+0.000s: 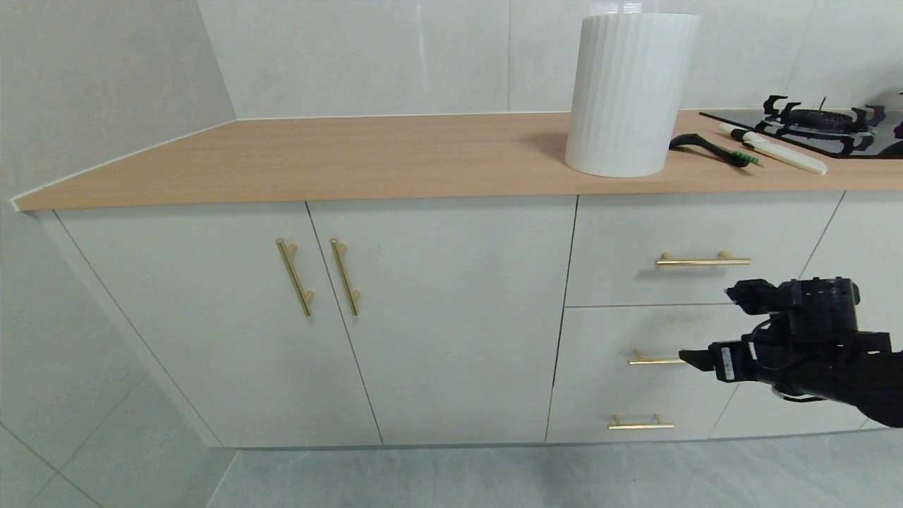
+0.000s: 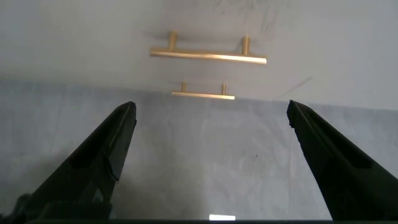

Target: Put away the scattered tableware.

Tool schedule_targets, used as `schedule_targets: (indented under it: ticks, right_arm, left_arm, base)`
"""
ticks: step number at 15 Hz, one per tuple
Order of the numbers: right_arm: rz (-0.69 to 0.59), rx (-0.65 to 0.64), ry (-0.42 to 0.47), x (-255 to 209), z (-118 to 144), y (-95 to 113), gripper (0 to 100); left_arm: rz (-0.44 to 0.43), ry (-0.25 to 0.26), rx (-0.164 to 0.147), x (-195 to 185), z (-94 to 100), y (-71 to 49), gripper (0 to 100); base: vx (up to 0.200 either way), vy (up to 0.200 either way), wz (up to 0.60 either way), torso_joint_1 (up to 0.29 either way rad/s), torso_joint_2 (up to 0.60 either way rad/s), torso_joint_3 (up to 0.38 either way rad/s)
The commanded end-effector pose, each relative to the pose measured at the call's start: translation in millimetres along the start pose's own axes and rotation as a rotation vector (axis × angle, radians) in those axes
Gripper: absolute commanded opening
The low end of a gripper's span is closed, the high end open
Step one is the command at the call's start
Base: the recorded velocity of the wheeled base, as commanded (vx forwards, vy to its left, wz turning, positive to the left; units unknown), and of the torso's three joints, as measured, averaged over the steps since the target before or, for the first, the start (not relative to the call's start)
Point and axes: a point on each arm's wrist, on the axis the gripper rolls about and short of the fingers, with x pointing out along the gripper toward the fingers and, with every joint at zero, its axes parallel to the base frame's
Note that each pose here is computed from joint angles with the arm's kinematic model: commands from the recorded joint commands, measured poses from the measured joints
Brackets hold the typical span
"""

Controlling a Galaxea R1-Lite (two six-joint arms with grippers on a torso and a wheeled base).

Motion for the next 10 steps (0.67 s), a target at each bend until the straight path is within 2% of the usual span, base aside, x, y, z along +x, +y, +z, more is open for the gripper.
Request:
schedule_targets:
  ticks: [1,4,7,10]
  right_arm:
    - [-0.008,0.002,0.040,45,-28,-3,100]
    - [-0.013,0.002,-0.009,65,-34,-3,100]
    - [-0.015,0.002,-0.014,86,-40,-3,100]
    - [-0.030,0.003,-0.089,106,-47,-4,100]
  left_arm:
    - [0.000,0.001,0.000,0,0.1,0.0,100]
    - [0.000,0.001,0.000,0,0.1,0.0,100]
    - [0.000,0.001,0.000,0,0.1,0.0,100]
    - [0.000,0.001,0.000,0,0.1,0.0,100]
  base:
    - [0.000,0.000,0.00,0.000,0.00,0.000]
    - [0.000,0.000,0.00,0.000,0.00,0.000]
    - [0.000,0.000,0.00,0.000,0.00,0.000]
    - [0.000,0.000,0.00,0.000,0.00,0.000]
